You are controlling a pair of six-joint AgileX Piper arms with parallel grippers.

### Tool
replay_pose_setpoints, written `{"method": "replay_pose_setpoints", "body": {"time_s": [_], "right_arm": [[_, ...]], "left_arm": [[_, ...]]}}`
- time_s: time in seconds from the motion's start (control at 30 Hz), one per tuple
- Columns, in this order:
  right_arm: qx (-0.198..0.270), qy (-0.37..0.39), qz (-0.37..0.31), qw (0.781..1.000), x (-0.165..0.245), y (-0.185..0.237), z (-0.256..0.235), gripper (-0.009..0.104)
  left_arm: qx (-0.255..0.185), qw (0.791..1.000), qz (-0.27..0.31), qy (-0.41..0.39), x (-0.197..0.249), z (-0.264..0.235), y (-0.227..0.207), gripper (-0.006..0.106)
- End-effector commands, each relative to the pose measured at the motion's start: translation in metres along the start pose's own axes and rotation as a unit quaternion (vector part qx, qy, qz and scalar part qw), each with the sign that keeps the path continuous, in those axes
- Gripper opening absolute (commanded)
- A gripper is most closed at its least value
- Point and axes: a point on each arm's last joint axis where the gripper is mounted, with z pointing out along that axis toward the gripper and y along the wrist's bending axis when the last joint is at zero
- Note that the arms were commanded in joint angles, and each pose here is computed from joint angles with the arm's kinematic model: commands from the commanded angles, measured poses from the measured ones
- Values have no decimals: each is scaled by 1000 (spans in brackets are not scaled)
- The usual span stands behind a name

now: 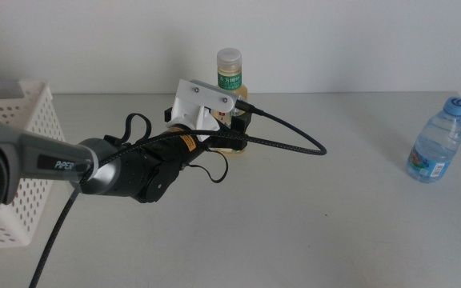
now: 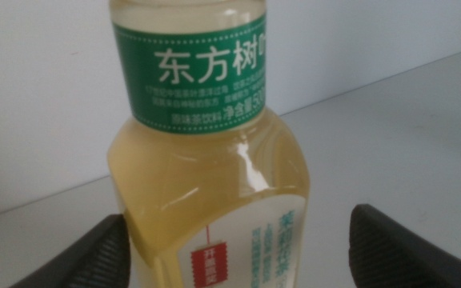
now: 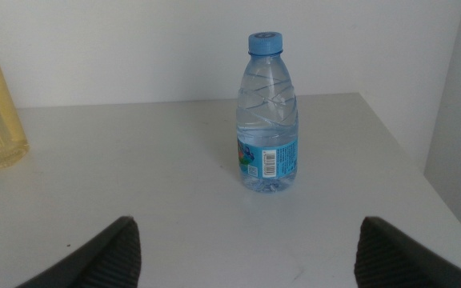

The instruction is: Use arms to grab the bottles and put them into the dustbin to the left of the table.

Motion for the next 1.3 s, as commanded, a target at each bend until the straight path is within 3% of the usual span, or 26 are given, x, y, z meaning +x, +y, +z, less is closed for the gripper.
{"method": "replay_pose_setpoints", "body": {"time_s": [0.0,0.27,0.37,0.47,0.63,0.8,1.07,1.27], "right_arm": [[-1,-51,-12,999,-11,1,-3,91],[-1,-51,-12,999,-11,1,-3,91],[-1,-51,-12,999,-11,1,-3,91],[-1,-51,-12,999,-11,1,-3,91],[-1,-51,-12,999,-11,1,-3,91],[-1,-51,-12,999,-11,1,-3,91],[-1,-51,-12,999,-11,1,-3,91],[-1,-51,-12,999,-11,1,-3,91]], "left_arm": [[1,997,-13,-76,-35,3,-2,94],[-9,996,-22,-89,-32,28,2,94],[-19,995,-10,-97,-32,36,5,88],[-28,995,-12,-95,-32,40,7,71],[-26,997,-8,-74,-46,34,6,25],[-31,999,-10,-27,-83,13,5,-1],[-39,999,-1,30,-159,-39,6,-2],[-108,981,-15,160,-214,-85,60,-2]]}}
